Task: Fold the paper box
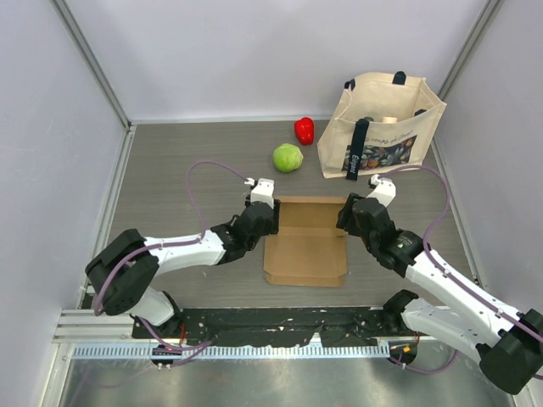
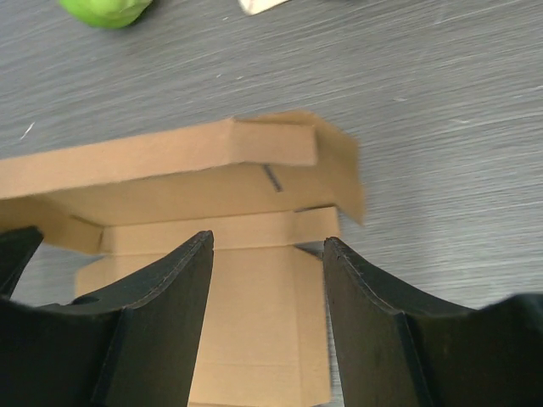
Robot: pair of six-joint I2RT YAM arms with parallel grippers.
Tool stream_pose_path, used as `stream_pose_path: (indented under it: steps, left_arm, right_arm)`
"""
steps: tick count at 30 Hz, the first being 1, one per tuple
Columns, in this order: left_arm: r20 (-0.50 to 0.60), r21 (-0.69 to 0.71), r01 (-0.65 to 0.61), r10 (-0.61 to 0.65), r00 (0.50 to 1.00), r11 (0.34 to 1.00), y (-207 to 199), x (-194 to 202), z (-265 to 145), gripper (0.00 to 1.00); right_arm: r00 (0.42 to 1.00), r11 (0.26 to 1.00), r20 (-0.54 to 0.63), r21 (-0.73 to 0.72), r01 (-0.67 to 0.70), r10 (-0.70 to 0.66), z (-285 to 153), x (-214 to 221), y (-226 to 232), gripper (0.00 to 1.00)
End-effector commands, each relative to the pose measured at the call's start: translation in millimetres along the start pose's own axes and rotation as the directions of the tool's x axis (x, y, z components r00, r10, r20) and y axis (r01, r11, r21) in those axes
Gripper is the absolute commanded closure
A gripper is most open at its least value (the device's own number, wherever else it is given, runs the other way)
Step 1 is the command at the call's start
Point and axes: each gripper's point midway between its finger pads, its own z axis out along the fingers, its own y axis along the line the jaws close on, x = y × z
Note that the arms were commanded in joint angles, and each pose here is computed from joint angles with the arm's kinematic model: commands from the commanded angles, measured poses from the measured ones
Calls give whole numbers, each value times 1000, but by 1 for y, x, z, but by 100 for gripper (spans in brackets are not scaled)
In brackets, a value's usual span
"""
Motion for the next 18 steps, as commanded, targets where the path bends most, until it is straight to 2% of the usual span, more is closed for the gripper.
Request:
stream_pose_path:
  steps: [1, 3, 4, 7, 12, 13, 18]
  left_arm:
    - [87, -54, -35, 39, 995, 998, -4, -24, 7, 53]
    - [90, -64, -48, 54, 995, 997, -4, -23, 8, 55]
    - [94, -76, -51, 58, 994, 996, -3, -23, 8, 57]
    - [103, -102, -61, 72, 992, 993, -1, -23, 8, 62]
    - [133, -151, -87, 107, 985, 985, 2, -27, 5, 80]
    - [138, -160, -98, 120, 983, 982, 3, -29, 4, 87]
    - [164, -201, -100, 134, 977, 975, 6, -32, -1, 100]
  right_arm:
    - [998, 999, 59, 27, -33, 31, -8, -41, -6, 40]
    - [993, 996, 75, 3, -88, 88, -7, -58, -9, 40]
    - [996, 996, 50, -41, -78, 80, -6, -58, -2, 40]
    - [997, 996, 38, -43, -72, 73, -5, -76, -1, 40]
    - [997, 998, -74, -63, -1, -3, 6, -74, 14, 41]
    - [997, 998, -83, -61, 1, -6, 7, -73, 15, 41]
    - [991, 986, -131, -165, -32, 10, 11, -63, 36, 42]
